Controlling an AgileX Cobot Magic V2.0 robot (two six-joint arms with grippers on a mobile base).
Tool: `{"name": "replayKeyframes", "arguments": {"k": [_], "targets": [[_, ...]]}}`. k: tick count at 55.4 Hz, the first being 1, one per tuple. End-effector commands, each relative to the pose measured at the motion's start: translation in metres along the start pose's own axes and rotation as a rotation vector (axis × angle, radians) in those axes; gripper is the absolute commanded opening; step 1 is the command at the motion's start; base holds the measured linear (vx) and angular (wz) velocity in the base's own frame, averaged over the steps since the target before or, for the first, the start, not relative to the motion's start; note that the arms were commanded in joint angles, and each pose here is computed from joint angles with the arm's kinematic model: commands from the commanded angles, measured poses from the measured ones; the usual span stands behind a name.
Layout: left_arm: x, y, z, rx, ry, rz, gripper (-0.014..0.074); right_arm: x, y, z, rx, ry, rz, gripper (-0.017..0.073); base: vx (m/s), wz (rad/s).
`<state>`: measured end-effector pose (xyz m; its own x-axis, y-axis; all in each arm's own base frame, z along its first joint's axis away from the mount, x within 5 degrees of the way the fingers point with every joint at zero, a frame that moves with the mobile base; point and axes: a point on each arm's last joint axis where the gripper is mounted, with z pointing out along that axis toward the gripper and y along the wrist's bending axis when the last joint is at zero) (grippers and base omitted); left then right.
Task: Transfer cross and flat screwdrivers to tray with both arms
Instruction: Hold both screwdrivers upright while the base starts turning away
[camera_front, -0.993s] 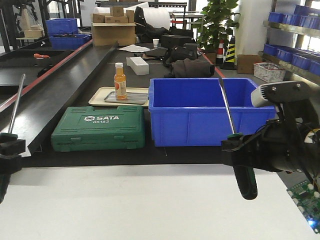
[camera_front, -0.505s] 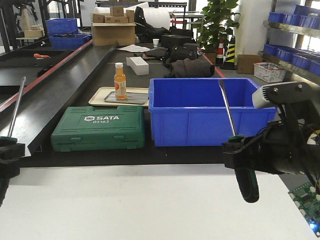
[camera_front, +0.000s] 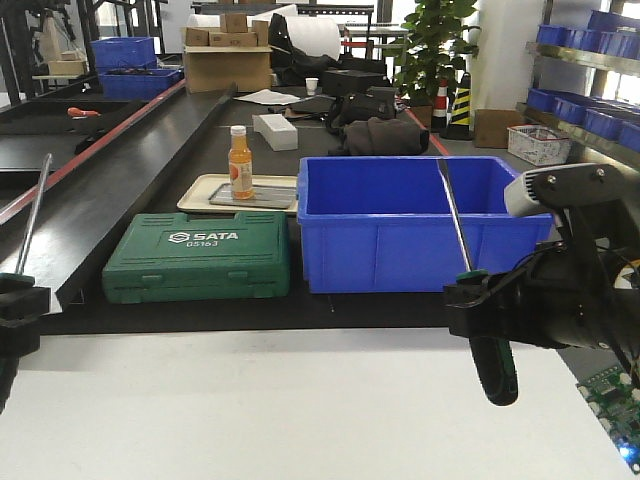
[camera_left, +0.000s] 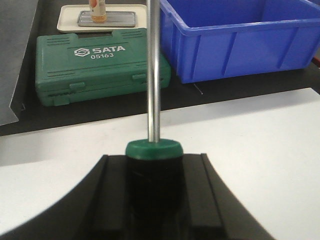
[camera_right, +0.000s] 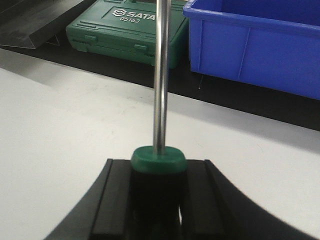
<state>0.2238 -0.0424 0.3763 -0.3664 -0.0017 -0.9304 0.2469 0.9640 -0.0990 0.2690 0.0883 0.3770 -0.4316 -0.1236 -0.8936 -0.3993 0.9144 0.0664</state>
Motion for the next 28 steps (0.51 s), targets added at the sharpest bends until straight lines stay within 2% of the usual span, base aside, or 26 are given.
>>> {"name": "replayKeyframes", "arguments": {"k": [1,28], "targets": [[-0.0180,-0.0011,-0.0091,-0.013,-0.126,-0.015,-0.0006,-0.0206,0.0007,-0.0163,0.021,-0.137,-0.007,-0.0008,0.00,0.00],[-0.0180,-0.0011,-0.0091,-0.013,-0.126,-0.015,-0.0006,-0.0206,0.0007,-0.0163,0.021,-0.137,-0.007,-0.0008,-0.06,0.03]]}}
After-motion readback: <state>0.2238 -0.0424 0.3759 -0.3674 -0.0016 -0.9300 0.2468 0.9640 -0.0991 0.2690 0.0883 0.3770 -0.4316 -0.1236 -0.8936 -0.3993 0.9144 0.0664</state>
